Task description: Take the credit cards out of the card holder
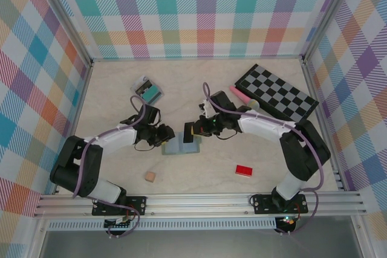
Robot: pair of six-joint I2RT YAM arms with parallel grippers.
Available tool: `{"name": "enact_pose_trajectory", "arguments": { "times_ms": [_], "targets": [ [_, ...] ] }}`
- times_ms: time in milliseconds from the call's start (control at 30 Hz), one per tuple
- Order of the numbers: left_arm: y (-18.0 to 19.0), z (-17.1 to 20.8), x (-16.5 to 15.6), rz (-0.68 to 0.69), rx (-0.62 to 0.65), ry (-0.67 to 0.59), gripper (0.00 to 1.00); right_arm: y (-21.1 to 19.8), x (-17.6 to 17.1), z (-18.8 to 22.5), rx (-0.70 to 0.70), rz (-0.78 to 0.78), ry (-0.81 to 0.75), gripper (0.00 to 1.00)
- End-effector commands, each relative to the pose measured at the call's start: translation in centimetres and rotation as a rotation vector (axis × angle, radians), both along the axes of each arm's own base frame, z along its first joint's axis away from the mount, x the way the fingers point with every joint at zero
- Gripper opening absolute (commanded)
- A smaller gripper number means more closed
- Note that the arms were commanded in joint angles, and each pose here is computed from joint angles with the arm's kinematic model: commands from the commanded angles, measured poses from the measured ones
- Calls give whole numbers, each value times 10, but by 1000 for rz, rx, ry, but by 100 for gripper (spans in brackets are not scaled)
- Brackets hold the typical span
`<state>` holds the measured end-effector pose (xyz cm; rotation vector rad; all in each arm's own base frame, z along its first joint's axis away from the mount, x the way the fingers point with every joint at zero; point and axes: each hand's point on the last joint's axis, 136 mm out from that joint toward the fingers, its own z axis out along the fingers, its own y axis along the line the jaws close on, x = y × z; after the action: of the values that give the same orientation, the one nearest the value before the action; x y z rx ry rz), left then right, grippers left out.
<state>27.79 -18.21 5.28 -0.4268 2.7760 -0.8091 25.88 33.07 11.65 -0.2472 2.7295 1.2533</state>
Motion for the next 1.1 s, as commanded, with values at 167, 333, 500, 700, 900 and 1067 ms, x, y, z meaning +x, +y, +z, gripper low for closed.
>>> {"name": "enact_pose_trajectory", "arguments": {
  "times_ms": [167, 333, 500, 700, 900, 1067],
  "targets": [
    [-12, 80, 6, 2, -119, -137, 65, -2, 16, 53, 259, -7, -56, 0],
    [-38, 121, 9, -15, -359, -219, 79, 0, 21, 81, 396, 9, -52, 0],
    [-60, 152, 8, -71, -558, -247, 83, 5, 20, 98, 477, 43, -32, 0],
    [-65, 161, 8, -98, -608, -261, 74, 7, 20, 102, 501, 47, -21, 0],
    [-68, 168, 8, -114, -632, -285, 49, 6, 20, 97, 489, 41, -3, 0],
    [-68, 173, 7, -127, -651, -306, 31, 4, 22, 89, 470, 26, 12, 0]
  ]
}}
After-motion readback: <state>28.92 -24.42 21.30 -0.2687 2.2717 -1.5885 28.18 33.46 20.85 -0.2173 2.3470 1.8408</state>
